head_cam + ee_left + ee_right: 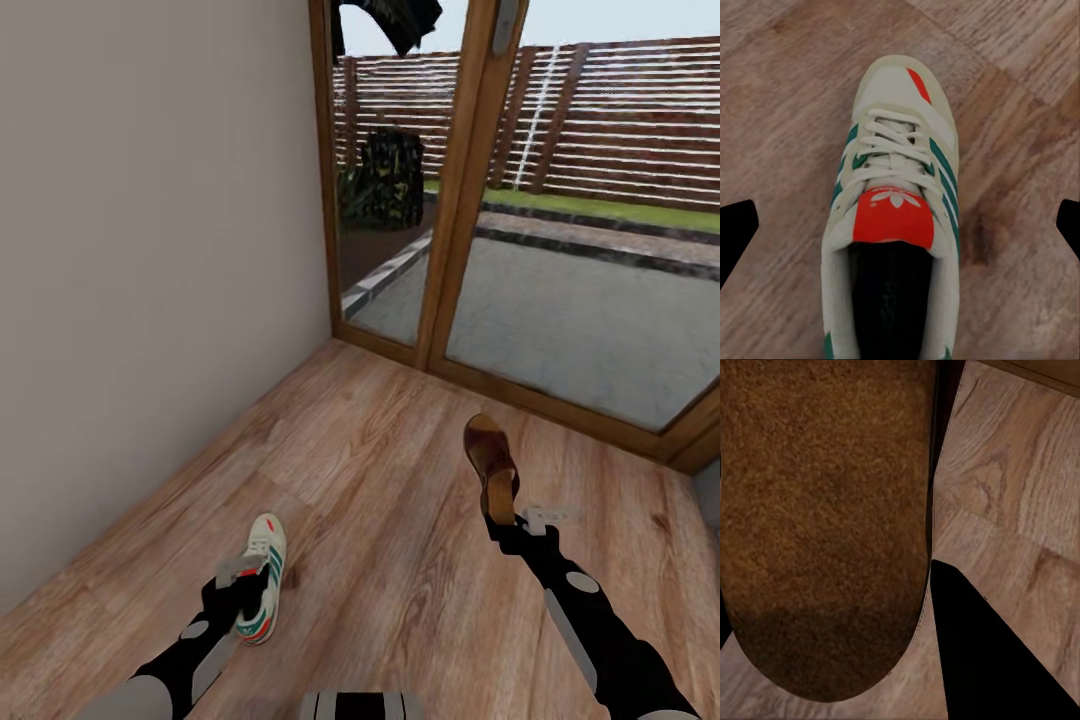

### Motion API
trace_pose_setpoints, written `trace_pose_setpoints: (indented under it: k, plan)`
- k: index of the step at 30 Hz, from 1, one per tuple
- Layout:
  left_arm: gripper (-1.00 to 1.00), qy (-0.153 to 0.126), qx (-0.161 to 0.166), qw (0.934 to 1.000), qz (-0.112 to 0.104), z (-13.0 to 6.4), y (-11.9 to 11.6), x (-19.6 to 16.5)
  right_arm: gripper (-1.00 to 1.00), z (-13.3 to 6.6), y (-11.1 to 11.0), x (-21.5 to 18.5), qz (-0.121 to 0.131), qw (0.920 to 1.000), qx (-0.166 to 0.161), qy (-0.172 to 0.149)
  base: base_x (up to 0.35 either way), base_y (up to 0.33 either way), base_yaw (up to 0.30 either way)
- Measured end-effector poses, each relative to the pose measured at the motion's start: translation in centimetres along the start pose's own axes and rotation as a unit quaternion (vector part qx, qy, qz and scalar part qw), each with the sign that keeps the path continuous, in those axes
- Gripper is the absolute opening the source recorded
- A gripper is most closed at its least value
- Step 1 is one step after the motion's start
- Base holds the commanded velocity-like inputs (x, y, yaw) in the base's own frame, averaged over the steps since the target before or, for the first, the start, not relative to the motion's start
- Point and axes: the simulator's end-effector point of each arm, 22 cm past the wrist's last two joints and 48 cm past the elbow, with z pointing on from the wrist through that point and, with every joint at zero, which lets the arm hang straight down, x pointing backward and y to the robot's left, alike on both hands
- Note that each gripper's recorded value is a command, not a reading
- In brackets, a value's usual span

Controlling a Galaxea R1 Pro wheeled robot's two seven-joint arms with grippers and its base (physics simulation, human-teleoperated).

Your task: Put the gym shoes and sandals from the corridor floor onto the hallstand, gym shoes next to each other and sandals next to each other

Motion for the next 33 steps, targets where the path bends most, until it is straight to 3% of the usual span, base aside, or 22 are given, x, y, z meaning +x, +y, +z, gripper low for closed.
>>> trace_pose_setpoints:
  k: [7, 15, 26, 33]
  plan:
    - [1.00, 0.006, -0.012, 0.9995, -0.030, 0.2, 0.8, 0.7, -1.00, 0.2, 0.1, 0.7, 0.000, 1.0000, -0.001, 0.006, 0.000, 0.000, 0.107]
    - [1.00, 0.022, -0.016, 0.9991, -0.032, 0.7, 1.1, 2.6, -1.00, 0.8, 0.3, 2.0, -0.005, 0.9999, -0.004, 0.016, 0.000, 0.000, 0.008]
    - [1.00, 0.029, -0.006, 0.9993, -0.021, 0.1, 0.6, 4.0, -1.00, 0.8, -0.2, 1.9, -0.009, 0.9998, 0.000, 0.015, 0.000, 0.000, 0.000]
    - [1.00, 0.029, 0.009, 0.9995, 0.012, 0.1, -0.2, 4.1, -1.00, 0.8, -0.4, 1.9, -0.011, 0.9998, 0.001, 0.015, 0.000, 0.000, 0.000]
